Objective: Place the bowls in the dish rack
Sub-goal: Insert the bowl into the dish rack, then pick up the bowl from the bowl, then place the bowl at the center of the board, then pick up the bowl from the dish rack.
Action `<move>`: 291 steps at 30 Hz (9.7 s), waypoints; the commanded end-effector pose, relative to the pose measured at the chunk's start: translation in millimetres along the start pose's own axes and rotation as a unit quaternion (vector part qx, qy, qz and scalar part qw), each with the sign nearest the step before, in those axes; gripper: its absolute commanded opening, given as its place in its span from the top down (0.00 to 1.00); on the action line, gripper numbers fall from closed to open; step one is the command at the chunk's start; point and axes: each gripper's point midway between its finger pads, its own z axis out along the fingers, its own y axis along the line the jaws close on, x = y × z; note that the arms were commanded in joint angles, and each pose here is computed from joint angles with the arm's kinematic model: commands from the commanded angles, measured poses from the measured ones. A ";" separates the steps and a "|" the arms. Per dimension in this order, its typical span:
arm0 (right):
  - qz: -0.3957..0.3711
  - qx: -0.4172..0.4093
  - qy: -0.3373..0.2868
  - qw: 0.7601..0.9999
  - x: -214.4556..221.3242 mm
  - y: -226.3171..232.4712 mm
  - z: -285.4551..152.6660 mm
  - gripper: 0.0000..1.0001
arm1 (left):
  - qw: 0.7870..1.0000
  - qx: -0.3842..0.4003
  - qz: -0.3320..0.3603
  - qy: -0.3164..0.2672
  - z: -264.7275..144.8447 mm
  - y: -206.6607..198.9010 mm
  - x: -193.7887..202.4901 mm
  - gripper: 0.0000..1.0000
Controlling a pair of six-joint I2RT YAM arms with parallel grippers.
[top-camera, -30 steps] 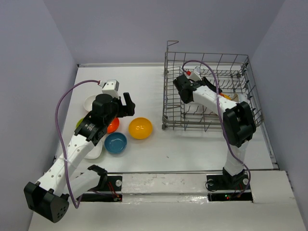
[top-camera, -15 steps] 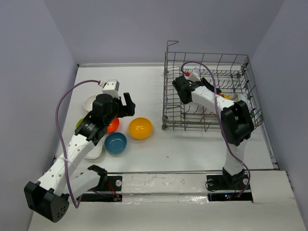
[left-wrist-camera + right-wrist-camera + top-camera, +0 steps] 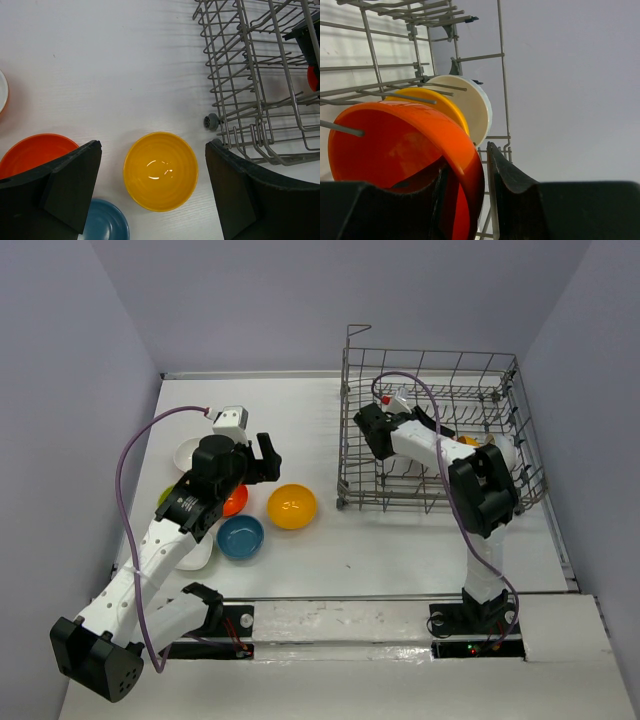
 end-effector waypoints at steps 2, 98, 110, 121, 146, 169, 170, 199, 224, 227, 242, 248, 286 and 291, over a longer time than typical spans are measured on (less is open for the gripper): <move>0.023 0.015 -0.005 1.000 -8.9 -6.3 -3.0 0.67 | 1.000 0.010 0.003 -0.016 1.3 -3.3 -5.3 0.07; 0.441 -0.523 -0.185 0.705 -11.1 -152.3 -156.5 0.24 | 0.915 -0.375 -0.148 0.002 -3.1 190.4 9.1 0.05; 0.442 -0.537 -0.196 0.691 -1.5 -156.5 -163.0 0.23 | 0.897 -0.400 -0.189 0.005 -12.2 221.6 15.8 0.06; 0.437 -0.549 -0.197 0.685 -1.5 -152.5 -167.4 0.23 | 0.890 -0.399 -0.217 0.037 -4.7 234.0 48.1 0.15; 0.435 -0.555 -0.203 0.679 2.5 -153.3 -170.3 0.23 | 0.880 -0.411 -0.224 0.088 13.9 244.4 75.7 0.39; 0.432 -0.554 -0.203 0.682 7.7 -150.0 -169.2 0.21 | 0.892 -0.369 -0.233 0.116 42.1 235.2 66.7 1.00; 0.433 -0.554 -0.203 0.681 7.4 -150.3 -169.3 0.21 | 0.895 -0.365 -0.231 0.112 42.3 233.0 61.2 1.00; 0.425 -0.558 -0.200 0.684 2.5 -145.9 -170.4 0.21 | 0.929 -0.354 -0.102 0.040 -0.9 131.2 -40.6 1.00; 0.422 -0.550 -0.193 0.694 3.1 -140.6 -166.0 0.22 | 0.960 -0.226 0.026 0.164 196.3 16.5 7.1 1.00; 0.422 -0.550 -0.193 0.694 2.2 -140.4 -166.0 0.22 | 0.958 -0.220 0.031 0.180 203.9 16.3 26.1 1.00; 0.421 -0.552 -0.191 0.694 2.3 -138.7 -166.5 0.22 | 0.949 -0.227 0.048 0.215 209.9 30.6 67.1 0.83; 0.419 -0.552 -0.191 0.695 2.3 -138.6 -166.4 0.22 | 0.949 -0.225 0.051 0.217 209.5 33.1 72.6 0.72; 0.416 -0.553 -0.189 0.696 2.8 -135.5 -166.5 0.21 | 0.940 -0.280 -0.058 0.186 137.9 118.5 50.6 0.50; 0.416 -0.553 -0.189 0.697 1.7 -134.7 -166.5 0.21 | 0.943 -0.269 -0.059 0.185 150.3 117.8 56.4 0.50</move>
